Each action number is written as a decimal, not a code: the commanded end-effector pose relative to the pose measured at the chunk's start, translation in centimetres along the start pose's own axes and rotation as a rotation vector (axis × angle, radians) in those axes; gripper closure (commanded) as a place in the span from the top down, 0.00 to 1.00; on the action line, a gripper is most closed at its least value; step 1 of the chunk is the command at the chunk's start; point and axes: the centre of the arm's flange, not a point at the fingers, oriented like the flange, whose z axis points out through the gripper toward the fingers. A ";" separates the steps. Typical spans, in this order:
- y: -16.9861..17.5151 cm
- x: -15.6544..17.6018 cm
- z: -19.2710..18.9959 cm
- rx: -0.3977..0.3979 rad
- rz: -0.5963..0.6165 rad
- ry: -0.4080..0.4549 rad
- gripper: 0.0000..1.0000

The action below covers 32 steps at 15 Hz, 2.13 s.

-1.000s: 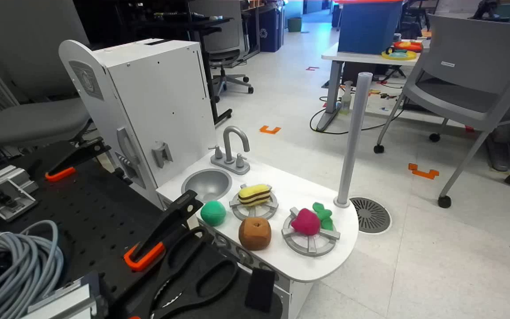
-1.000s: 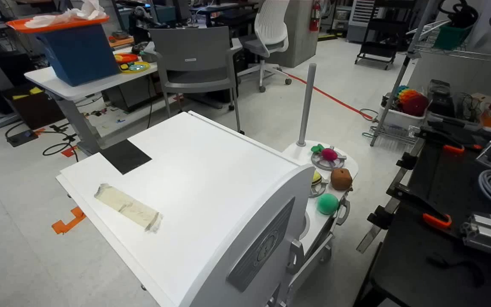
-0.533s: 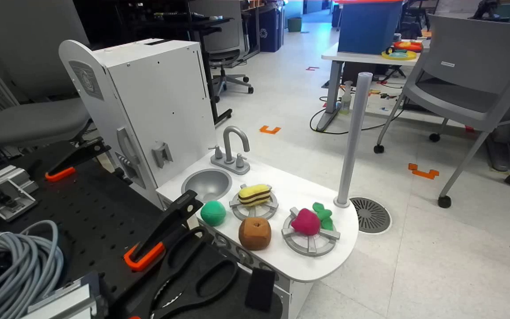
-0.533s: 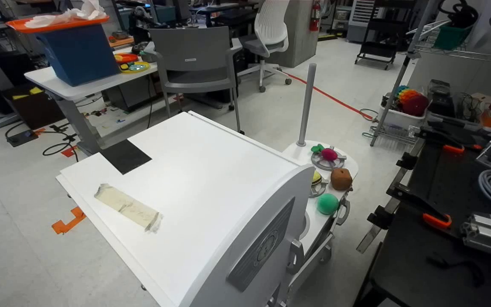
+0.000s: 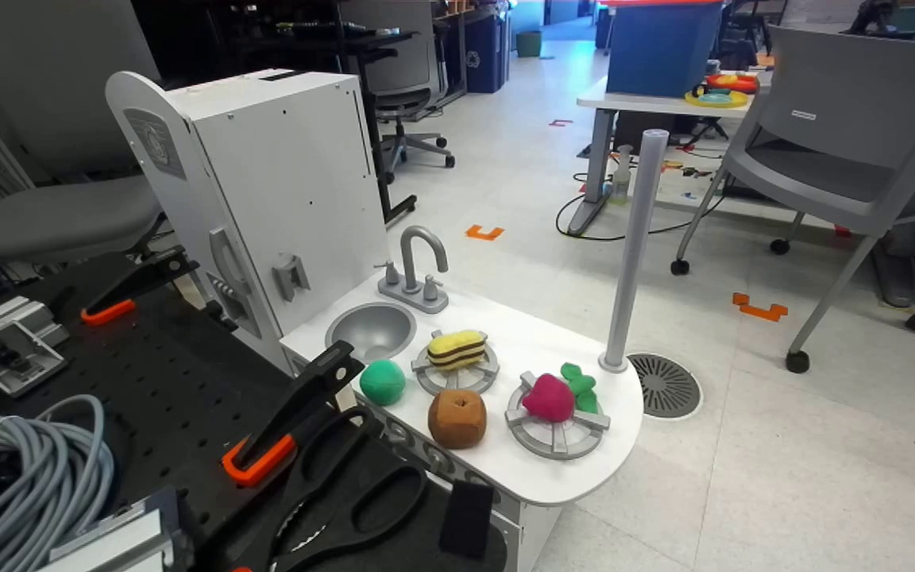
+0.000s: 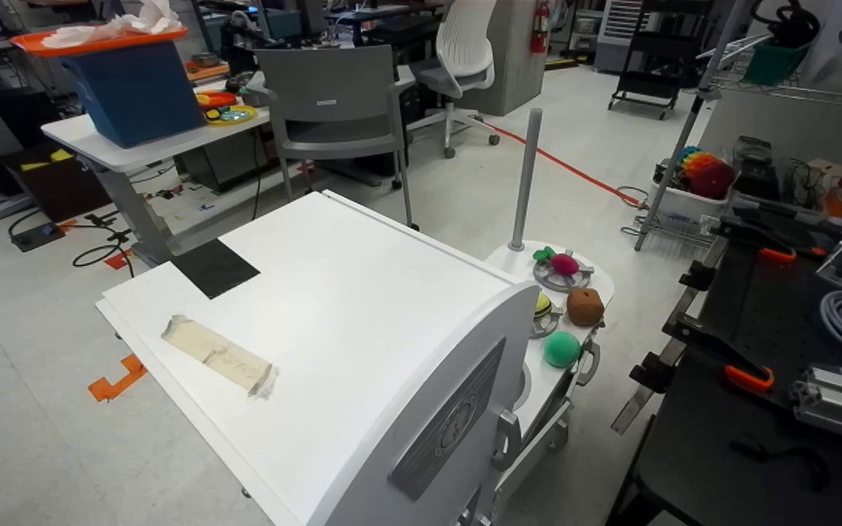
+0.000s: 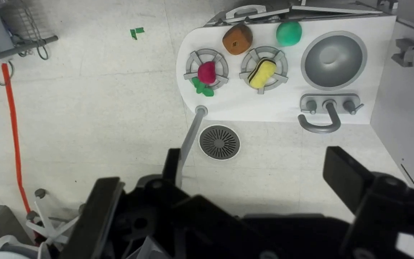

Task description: Pick the yellow object and put it in the sink

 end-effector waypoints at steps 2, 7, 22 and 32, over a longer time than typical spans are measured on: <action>-0.4 6.2 10.8 -0.001 -0.077 -0.014 1.00; -2.4 8.6 24.0 0.122 -0.075 -0.108 1.00; -13.1 11.8 51.3 0.107 0.028 -0.291 1.00; -14.7 10.0 59.9 -0.001 0.060 -0.393 0.89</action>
